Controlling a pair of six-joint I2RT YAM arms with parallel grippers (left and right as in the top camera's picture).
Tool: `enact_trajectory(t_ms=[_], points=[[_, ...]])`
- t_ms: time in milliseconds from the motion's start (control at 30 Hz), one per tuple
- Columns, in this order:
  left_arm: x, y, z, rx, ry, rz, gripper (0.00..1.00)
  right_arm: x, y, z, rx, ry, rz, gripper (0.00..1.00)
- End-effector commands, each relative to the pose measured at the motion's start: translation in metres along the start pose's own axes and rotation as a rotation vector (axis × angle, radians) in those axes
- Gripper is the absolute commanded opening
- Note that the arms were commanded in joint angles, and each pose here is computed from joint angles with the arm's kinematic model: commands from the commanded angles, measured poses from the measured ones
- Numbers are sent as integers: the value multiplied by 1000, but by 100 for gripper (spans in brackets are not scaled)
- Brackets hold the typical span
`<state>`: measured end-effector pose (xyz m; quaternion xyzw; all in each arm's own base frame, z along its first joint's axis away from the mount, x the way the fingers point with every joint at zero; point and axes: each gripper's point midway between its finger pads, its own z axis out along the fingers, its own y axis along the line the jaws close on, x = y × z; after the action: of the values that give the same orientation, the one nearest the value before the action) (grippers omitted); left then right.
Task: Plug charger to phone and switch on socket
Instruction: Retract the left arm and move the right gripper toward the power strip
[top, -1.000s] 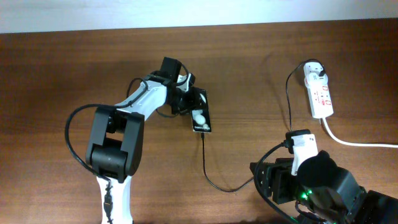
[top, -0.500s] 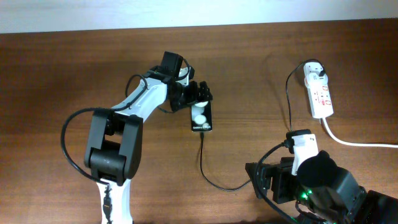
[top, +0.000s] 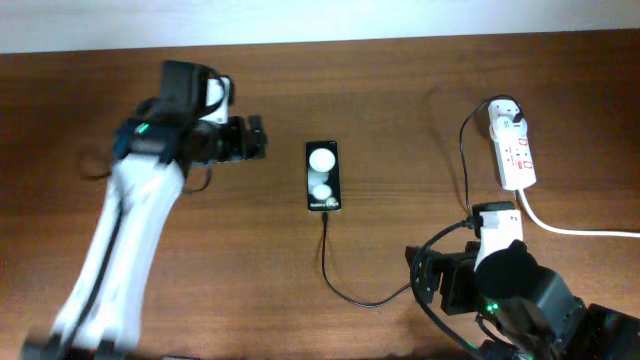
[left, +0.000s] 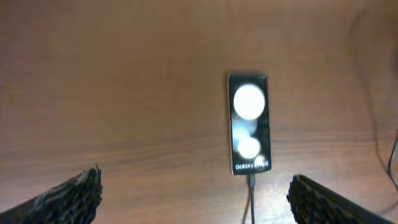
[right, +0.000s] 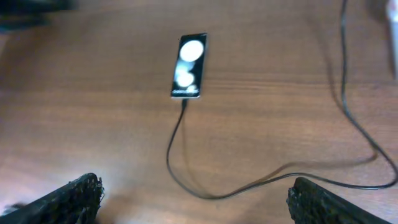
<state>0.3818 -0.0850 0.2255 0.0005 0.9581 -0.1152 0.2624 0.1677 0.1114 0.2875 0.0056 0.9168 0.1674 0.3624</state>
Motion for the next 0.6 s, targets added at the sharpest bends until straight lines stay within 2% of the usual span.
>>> enact_trajectory(t_ms=[0,67,133,233,267,300,367,500,567], points=[[10,20,-87,-148,-147,44,99,-12,-20,16,171,-56,-26,99],[36,18,-141,-140,-212,47,99,-11,-21,32,238,-31,-49,99],[59,19,-168,-135,-235,48,99,-9,-17,47,266,1,-61,99],[122,25,-209,-138,-219,47,99,-4,-9,88,342,75,-89,99],[148,29,-222,-139,-213,47,99,-4,-16,103,391,95,-51,99],[159,30,-227,-139,-209,46,99,-5,-23,110,423,107,-11,99],[192,35,-238,-142,-194,46,99,-10,-52,123,510,142,79,99],[223,36,-269,-102,-380,55,99,-33,-137,110,696,159,219,99],[242,38,-284,-81,-487,54,99,-50,-167,94,719,122,372,98]])
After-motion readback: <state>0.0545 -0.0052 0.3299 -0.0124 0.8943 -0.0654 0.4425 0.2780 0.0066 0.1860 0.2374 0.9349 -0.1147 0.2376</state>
